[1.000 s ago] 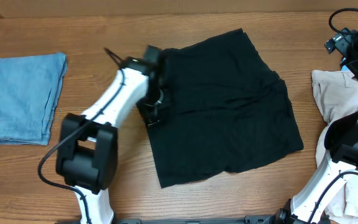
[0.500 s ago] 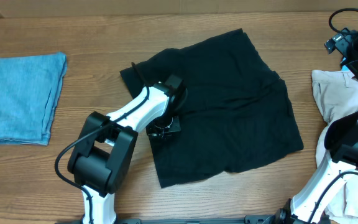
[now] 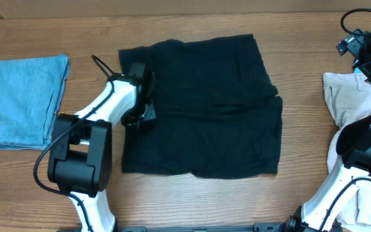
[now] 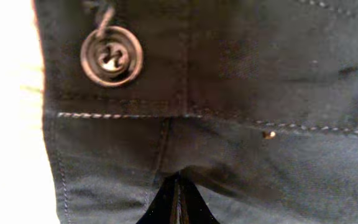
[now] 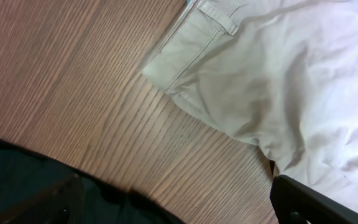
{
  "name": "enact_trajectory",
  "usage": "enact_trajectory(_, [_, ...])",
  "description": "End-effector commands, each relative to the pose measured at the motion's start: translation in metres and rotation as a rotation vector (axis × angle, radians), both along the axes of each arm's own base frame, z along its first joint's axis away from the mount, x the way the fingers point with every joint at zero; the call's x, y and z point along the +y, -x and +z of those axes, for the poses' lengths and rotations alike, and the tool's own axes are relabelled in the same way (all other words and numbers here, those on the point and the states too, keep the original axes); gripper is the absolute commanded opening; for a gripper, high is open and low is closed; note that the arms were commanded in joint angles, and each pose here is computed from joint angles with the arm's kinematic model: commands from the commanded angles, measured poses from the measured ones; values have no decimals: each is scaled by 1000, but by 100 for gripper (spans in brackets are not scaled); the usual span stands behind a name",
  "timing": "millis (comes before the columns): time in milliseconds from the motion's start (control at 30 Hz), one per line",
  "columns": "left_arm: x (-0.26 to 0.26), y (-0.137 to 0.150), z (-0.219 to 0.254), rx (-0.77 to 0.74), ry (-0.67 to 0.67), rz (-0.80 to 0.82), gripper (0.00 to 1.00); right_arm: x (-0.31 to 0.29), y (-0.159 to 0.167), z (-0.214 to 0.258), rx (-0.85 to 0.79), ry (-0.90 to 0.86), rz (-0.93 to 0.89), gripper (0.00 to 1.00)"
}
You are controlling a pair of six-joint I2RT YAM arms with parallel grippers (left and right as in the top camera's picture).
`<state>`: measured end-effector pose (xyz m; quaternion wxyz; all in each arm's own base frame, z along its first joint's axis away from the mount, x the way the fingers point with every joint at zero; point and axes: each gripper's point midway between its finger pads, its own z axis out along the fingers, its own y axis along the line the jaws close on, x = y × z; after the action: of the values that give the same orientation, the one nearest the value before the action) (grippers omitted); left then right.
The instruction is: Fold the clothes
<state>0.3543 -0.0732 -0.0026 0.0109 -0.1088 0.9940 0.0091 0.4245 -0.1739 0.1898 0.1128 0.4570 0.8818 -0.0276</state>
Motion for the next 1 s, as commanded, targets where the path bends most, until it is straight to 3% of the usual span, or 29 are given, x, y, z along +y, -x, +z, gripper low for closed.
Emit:
enact_trajectory(0, [31, 0, -16, 18, -71, 15, 4, -1, -2, 18, -47, 21, 4, 100])
enact_trajectory(67, [17, -9, 4, 6, -11, 8, 4, -1, -2, 18, -47, 21, 4, 100])
enact_trajectory(233, [-19, -51, 119, -157, 138, -15, 4, -1, -2, 18, -47, 21, 4, 100])
enact_trajectory(300, [-23, -56, 170, -228, 178, -15, 13, -1, -2, 18, -47, 21, 3, 100])
enact_trajectory(367, [-14, -48, 211, -271, 185, -1, 20, -10, -28, 27, -160, 61, -4, 100])
enact_trajectory(400, [-12, -43, 223, -279, 197, 5, 28, -14, -37, 31, -201, 76, -4, 100])
enact_trajectory(467, [-4, -30, 242, -290, 238, 27, 66, -16, -47, 36, -247, 82, 1, 100])
enact_trajectory(500, [2, -21, 250, -288, 260, 34, 68, -9, -47, 35, -244, 50, 30, 100])
enact_trajectory(567, [26, -7, 267, -312, 254, 83, 66, 2, -31, 28, -169, 20, 128, 98])
enact_trajectory(633, [48, 5, 290, -380, 245, 138, 66, 3, -14, 33, -132, 8, 104, 75])
enact_trajectory(700, [73, 19, 310, -451, 176, 211, 69, 14, 19, 50, -85, -21, 74, 64])
enact_trajectory(867, [82, 37, 301, -391, 127, 276, 79, 71, 52, 104, -218, -164, 178, 64])
enact_trajectory(967, [82, 32, 274, -347, 127, 283, 81, 92, 102, 99, -162, -182, 178, 64])
